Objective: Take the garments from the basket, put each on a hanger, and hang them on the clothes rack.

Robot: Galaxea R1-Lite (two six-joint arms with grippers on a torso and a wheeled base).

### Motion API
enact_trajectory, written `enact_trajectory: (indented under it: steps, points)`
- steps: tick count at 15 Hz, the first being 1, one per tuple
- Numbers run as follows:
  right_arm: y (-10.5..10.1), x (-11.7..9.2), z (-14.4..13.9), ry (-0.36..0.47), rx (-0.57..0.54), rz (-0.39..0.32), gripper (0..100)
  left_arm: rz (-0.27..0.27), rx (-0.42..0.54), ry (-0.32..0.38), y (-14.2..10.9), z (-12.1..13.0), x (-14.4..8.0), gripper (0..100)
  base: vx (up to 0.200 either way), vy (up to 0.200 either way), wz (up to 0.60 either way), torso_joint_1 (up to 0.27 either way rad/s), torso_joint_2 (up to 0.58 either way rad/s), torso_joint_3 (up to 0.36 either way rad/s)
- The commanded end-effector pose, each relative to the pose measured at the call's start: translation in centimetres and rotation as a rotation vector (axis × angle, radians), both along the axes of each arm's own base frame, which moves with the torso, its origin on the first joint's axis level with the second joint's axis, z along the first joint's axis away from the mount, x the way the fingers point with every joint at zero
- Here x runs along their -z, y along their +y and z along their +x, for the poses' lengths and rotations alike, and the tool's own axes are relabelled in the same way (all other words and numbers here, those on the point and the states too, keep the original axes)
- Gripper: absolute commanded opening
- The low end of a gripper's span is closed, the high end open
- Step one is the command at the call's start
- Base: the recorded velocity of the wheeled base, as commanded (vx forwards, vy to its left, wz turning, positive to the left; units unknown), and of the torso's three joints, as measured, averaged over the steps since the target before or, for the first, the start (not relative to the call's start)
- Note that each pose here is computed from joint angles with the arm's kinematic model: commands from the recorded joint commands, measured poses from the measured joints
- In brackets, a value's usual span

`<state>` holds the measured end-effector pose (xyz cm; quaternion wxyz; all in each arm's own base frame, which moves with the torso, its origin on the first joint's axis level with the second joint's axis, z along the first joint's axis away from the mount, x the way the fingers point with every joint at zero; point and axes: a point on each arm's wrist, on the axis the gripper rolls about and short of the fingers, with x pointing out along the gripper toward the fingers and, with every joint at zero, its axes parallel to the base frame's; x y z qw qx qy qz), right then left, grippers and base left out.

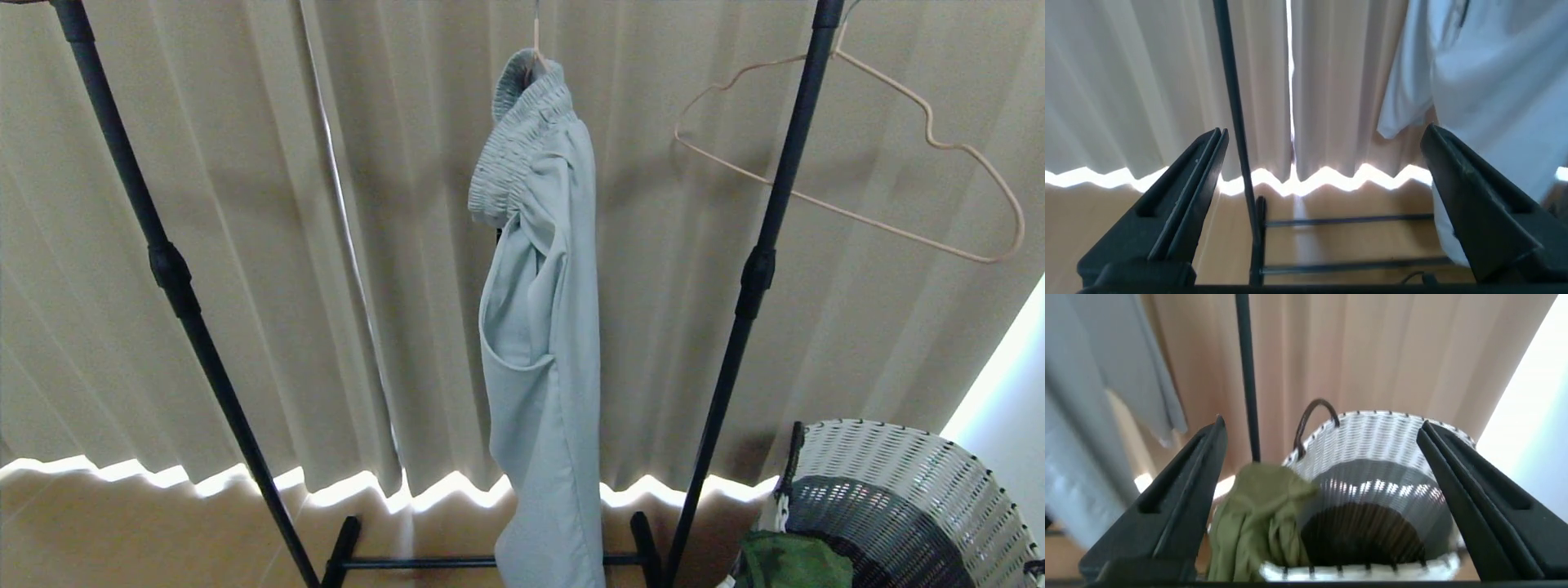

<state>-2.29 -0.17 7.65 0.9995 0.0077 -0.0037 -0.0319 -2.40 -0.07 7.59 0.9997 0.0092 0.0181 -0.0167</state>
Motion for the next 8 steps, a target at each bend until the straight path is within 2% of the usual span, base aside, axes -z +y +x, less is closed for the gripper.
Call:
enact_trajectory:
  steps: [1,3,4,6,8]
  points:
    - [0.0,-0.2,0.0,-0.014,0.001,0.0,100,0.001,0.001,-0.001,0.0,0.0,0.0,100,0.0,0.0,0.0,0.0,0.0,0.0]
    - [-0.1,-0.5,-0.1,-0.03,0.031,0.0,100,-0.002,-0.001,0.0,0.0,0.0,0.0,100,0.0,0.0,0.0,0.0,0.0,0.0]
    - [-0.1,-0.9,-0.3,-0.011,0.027,-0.019,100,0.001,0.001,-0.001,0.0,0.0,0.0,100,0.0,0.0,0.0,0.0,0.0,0.0]
    - [-0.1,-1.7,-1.2,0.076,0.021,-0.106,100,0.006,0.003,0.002,0.0,0.0,0.0,100,0.0,0.0,0.0,0.0,0.0,0.0]
    - [-0.2,-3.7,-1.5,0.264,-0.059,-0.174,100,0.022,0.006,0.004,0.0,0.0,0.0,100,0.0,0.0,0.0,0.0,0.0,0.0]
